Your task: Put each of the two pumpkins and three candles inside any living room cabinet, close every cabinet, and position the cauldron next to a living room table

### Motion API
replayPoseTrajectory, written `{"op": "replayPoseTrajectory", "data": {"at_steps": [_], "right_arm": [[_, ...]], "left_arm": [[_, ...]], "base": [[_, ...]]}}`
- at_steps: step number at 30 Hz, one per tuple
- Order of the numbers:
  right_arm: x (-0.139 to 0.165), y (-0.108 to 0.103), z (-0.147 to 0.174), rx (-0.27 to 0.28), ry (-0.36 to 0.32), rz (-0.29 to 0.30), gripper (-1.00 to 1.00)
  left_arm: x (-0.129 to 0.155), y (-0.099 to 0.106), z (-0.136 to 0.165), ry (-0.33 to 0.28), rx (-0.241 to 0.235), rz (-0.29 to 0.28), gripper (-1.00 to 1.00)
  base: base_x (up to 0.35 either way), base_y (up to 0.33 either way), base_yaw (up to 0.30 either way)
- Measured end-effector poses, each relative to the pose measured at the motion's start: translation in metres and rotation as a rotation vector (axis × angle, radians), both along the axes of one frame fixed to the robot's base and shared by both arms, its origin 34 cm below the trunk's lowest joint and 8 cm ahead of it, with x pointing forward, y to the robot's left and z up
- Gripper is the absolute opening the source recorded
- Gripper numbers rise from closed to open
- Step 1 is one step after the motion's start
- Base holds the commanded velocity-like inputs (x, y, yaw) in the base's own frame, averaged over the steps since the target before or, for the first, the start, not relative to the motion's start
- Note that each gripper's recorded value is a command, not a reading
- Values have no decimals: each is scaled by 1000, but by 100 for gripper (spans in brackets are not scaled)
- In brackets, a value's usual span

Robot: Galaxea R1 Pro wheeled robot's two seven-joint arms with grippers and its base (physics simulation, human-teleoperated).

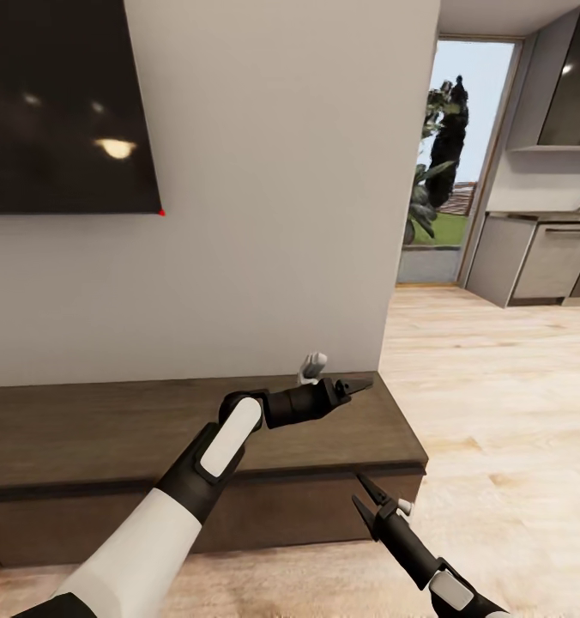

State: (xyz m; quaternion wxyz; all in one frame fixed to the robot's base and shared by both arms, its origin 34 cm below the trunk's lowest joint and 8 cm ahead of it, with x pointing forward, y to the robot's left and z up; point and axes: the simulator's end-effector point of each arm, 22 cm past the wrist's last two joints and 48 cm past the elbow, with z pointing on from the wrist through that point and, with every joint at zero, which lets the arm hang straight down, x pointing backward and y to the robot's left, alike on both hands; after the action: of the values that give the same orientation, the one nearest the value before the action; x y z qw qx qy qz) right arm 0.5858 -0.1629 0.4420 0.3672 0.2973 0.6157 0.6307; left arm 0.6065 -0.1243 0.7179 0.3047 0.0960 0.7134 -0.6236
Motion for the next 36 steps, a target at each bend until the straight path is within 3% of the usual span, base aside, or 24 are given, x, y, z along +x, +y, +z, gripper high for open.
{"op": "replayPoseTrajectory", "data": {"at_steps": [24, 36], "right_arm": [[-5, 0, -35, 2, 64, 1, 100], [-5, 0, -35, 0, 62, -1, 100]], "left_arm": [[13, 0, -39, 70, 1, 0, 100], [14, 0, -39, 68, 4, 2, 100]], "base": [[0, 0, 0], [67, 0, 0]]}}
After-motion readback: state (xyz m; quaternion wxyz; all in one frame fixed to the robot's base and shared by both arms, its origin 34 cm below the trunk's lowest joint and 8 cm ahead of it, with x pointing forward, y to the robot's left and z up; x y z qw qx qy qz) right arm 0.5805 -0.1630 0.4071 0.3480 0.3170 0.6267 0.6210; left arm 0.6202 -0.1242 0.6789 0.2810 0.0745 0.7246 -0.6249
